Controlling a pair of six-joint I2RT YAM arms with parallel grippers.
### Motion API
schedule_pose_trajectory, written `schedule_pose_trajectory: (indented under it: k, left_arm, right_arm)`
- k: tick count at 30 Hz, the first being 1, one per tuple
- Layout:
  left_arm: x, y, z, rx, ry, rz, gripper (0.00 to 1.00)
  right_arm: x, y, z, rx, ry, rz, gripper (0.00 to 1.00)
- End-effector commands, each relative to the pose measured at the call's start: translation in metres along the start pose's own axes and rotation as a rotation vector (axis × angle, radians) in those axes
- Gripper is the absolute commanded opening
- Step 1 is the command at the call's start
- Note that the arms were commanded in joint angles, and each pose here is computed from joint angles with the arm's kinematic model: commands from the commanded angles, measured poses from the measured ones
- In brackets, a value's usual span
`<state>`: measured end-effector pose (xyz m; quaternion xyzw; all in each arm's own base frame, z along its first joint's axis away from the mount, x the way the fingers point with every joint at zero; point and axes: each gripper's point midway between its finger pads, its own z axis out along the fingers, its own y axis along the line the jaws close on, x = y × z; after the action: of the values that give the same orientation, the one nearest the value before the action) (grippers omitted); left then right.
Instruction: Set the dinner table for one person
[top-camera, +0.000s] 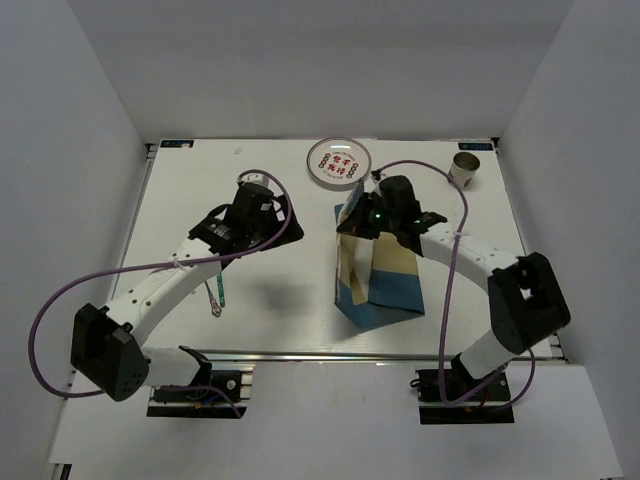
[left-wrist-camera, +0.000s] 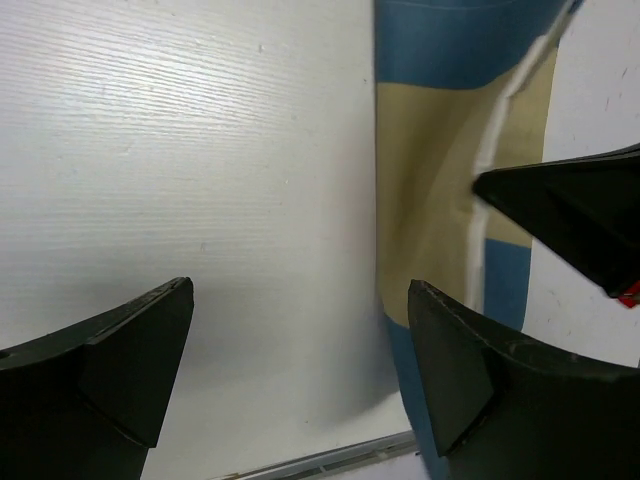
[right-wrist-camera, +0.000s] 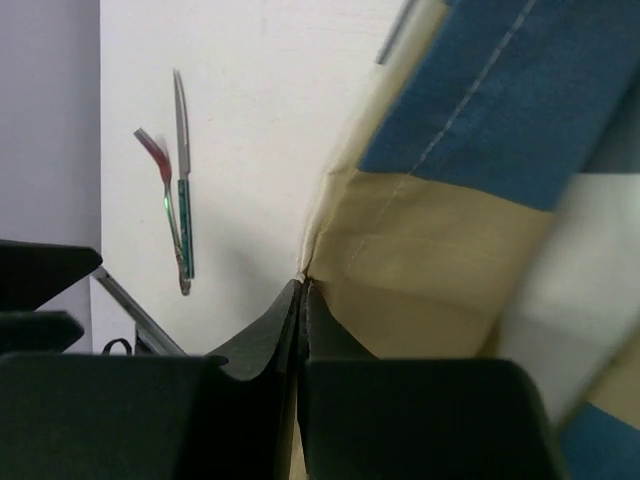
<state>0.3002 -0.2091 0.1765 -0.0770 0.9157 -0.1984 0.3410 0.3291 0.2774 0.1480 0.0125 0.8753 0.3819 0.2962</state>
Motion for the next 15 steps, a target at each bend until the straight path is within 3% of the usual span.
schedule_pose_trajectory:
  k: [1, 7, 8, 9, 10, 15]
  left_arm:
    - [-0.017, 0.009, -0.02, -0.047, -0.083, -0.034, 0.98]
    - [-0.009, 0.031, -0.026, -0.122, -0.097, -0.058, 0.98]
    - [-0.006, 0.034, -0.026, -0.128, -0.095, -0.06, 0.98]
    - [-0.004, 0.037, -0.027, -0.136, -0.095, -0.062, 0.98]
    - [-0.002, 0.042, -0.027, -0.152, -0.096, -0.068, 0.98]
    - [0.007, 0.048, -0.022, -0.171, -0.082, -0.093, 0.98]
  right_arm:
    - [-0.001, 0.032, 0.023, -0.044, 0.0, -0.006, 0.0]
    - [0.032, 0.071, 0.066, -0.092, 0.092, -0.041, 0.0]
    - [0.033, 0.075, 0.071, -0.103, 0.099, -0.047, 0.04]
    - [0.034, 0.084, 0.072, -0.133, 0.091, -0.056, 0.12]
    - [0.034, 0.089, 0.072, -0.152, 0.087, -0.062, 0.29]
    - [0.022, 0.108, 0.062, -0.227, 0.055, -0.11, 0.68]
